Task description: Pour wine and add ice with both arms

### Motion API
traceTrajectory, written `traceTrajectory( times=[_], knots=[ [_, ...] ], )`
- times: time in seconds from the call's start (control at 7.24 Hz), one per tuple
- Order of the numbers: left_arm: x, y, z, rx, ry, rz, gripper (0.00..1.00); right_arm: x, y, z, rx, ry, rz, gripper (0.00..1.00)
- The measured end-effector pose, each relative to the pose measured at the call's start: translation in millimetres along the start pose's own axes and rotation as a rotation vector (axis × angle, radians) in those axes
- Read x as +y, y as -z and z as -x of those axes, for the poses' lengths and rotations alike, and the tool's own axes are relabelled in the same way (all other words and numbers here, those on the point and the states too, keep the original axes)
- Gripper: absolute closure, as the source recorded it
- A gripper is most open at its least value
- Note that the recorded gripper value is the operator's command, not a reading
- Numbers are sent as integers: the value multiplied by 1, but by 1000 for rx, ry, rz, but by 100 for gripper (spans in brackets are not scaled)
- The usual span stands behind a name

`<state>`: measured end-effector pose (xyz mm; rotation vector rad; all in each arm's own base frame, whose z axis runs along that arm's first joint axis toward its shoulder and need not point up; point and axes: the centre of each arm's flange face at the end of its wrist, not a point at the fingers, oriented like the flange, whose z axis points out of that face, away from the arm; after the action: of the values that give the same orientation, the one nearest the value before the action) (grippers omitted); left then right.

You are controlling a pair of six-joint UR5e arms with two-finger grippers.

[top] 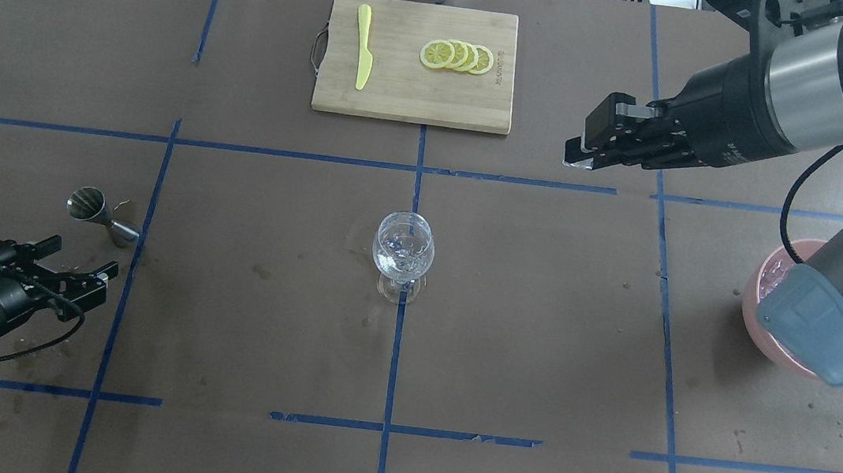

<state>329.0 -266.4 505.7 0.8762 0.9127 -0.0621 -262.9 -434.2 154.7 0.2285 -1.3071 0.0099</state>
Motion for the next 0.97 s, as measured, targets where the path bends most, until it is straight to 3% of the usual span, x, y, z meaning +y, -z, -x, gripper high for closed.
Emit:
traceTrajectory(
  times=[0.55,0.97],
  knots=[
    [-20,45,-12,22,47,213,0,3,-69,64,-13,29,3,100],
    [-77,69,-24,-8,96,360,0,16,-129,106,3,43,7,100]
  ],
)
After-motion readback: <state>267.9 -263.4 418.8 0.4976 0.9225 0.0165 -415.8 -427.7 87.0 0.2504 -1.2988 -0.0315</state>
